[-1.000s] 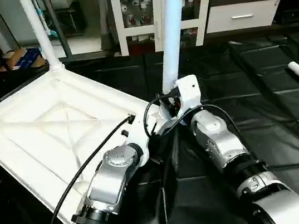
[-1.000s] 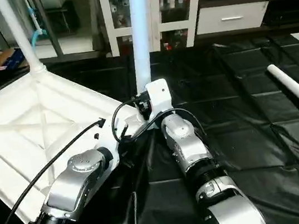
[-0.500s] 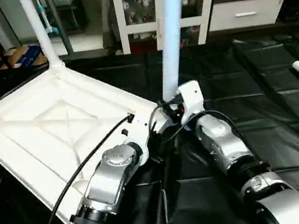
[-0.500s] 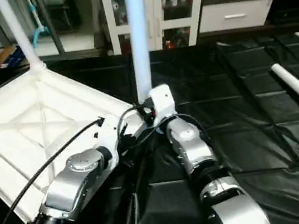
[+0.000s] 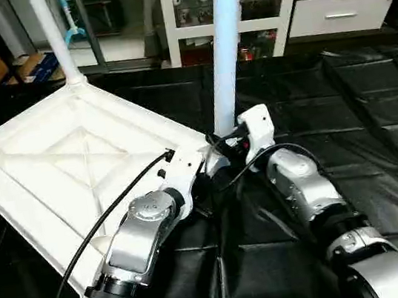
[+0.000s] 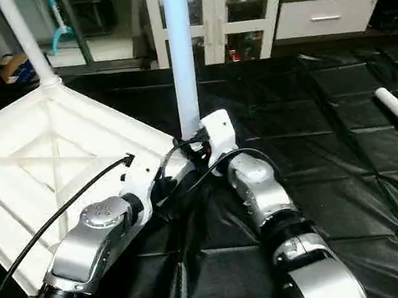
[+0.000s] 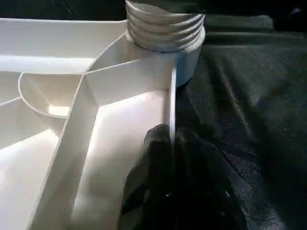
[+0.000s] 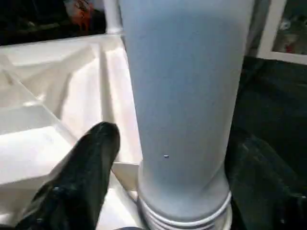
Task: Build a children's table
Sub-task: Insert table leg to table base
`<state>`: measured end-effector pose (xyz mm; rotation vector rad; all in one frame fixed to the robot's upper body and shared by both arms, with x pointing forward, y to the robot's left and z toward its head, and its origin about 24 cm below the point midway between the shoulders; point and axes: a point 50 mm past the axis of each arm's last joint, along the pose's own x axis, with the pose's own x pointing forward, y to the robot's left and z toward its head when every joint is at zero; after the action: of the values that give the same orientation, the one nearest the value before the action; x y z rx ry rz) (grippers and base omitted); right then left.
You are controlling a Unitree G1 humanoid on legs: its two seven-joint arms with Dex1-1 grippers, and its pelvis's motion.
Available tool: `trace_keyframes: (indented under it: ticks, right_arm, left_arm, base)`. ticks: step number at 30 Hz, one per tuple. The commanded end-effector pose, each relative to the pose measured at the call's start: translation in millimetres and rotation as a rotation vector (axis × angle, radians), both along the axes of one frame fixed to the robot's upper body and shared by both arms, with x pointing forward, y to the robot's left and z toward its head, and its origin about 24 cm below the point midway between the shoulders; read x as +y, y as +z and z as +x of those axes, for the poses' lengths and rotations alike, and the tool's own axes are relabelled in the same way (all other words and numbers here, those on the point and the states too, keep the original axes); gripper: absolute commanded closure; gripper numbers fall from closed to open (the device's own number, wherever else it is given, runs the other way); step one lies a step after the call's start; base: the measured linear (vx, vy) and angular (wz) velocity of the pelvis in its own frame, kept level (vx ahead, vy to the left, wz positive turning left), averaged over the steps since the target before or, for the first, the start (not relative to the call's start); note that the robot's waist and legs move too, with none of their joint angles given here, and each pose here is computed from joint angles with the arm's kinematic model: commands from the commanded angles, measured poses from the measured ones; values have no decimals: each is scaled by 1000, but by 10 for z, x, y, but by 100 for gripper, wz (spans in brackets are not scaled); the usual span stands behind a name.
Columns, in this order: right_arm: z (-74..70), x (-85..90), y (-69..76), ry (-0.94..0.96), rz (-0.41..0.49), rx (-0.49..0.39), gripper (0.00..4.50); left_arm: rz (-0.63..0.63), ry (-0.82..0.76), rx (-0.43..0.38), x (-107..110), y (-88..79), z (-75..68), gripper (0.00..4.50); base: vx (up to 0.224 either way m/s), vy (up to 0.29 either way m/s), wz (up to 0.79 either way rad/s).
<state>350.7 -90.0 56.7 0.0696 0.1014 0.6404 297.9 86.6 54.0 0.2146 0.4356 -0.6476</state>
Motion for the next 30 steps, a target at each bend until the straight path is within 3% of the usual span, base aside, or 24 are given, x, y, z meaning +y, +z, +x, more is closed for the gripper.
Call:
trace_keyframes:
  ticks: [1,9,20,30]
  right_arm:
    - [-14,29,48,45,20,-9,82]
    - [-5,-74,66,44,5,-17,14]
    - [-61,-262,85,113,-16,-11,14]
    - [-249,-445,81,294,-33,-2,14]
  left_arm:
    - [-18,-9,-25,16,27,-22,450]
    - [-17,-42,-15,18,18,-62,450]
    - [-12,-160,11,15,-5,-189,450]
    - [-9,-262,30,70,-37,-331,450]
  base:
    - [0,0,0]
    - [0,0,0]
    - [0,0,0]
    - [0,0,0]
